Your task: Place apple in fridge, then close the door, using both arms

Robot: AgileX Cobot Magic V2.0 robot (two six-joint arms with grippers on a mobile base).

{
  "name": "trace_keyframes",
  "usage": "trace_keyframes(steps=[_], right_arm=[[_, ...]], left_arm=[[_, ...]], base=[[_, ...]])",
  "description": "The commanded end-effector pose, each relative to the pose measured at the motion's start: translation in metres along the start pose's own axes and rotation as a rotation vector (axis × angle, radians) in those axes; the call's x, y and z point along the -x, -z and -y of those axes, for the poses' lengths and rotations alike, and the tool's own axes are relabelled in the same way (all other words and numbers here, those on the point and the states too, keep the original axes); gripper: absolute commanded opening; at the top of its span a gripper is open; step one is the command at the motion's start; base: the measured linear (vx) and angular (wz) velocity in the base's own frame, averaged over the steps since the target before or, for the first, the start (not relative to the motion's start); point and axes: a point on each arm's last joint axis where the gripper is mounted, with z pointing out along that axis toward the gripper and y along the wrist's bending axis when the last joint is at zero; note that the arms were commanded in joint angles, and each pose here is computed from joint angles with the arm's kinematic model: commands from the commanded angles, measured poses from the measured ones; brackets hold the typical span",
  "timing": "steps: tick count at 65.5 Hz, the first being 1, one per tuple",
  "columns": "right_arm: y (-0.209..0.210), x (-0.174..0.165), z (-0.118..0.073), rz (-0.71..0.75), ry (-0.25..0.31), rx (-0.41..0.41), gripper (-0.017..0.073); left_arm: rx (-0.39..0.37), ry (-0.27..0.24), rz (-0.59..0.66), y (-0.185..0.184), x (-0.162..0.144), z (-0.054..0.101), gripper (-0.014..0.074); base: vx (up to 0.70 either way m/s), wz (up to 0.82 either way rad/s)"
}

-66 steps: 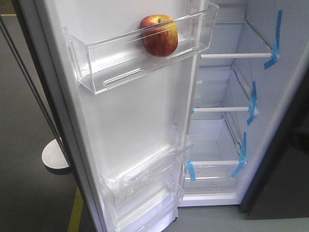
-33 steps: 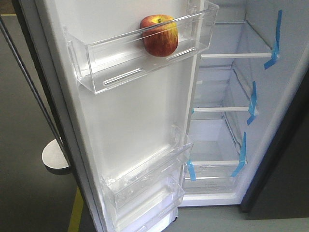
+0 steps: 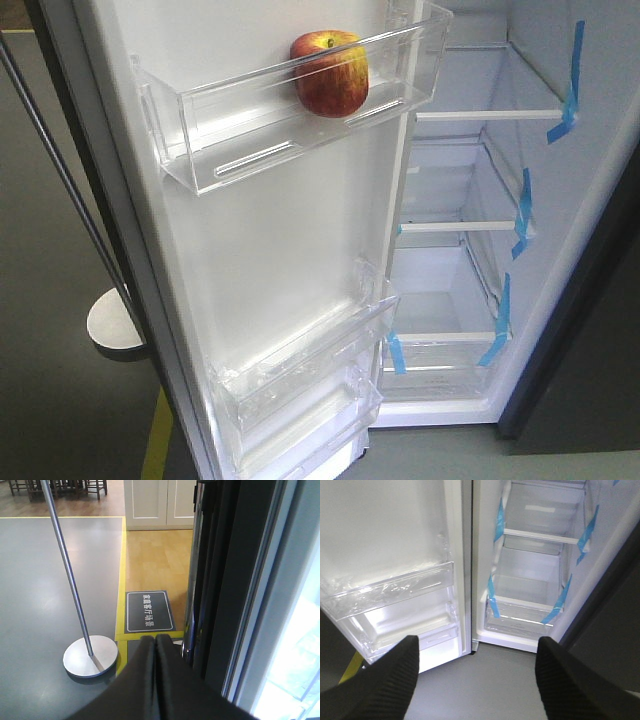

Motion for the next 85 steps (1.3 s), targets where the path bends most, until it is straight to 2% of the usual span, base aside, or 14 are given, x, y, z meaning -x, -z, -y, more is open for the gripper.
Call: trace_keyframes(steps=[1,8,15,28,48,58,85], right_arm=[[0.004,0.013,0.005,0.095,-0.025,-0.056,0.0474],[0.004,0.015,0.012,0.118,-0.017,-0.137,0.0474],[0.005,0.016,0.016,0.127,0.012,-0.175,0.0474],[0.004,0.017,0.015,0.139,0.020,-0.172,0.0474],[-0.020,0.026,0.010,0.055,0.044,-0.154,0.0474],[-0.023,0.029,0.008,0.070,0.025,-0.145,0.0474],[-0.023,0.026,0.010,0.040,0.030,-0.161,0.0474]], left_arm=[[-0.009,0.008,0.059,-0.001,0.000,0.000,-0.0006],[-0.009,0.008,0.059,-0.001,0.000,0.000,-0.0006],[-0.009,0.008,0.059,-0.001,0.000,0.000,-0.0006],[-0.009,0.008,0.059,-0.001,0.000,0.000,-0.0006],[-0.009,0.008,0.059,-0.001,0.000,0.000,-0.0006],[-0.009,0.008,0.059,-0.001,0.000,0.000,-0.0006],[-0.009,0.008,0.059,-0.001,0.000,0.000,-0.0006]], base=[[0.00,0.00],[0.00,0.00],[0.00,0.00],[0.00,0.00],[0.00,0.00],[0.00,0.00],[0.00,0.00]])
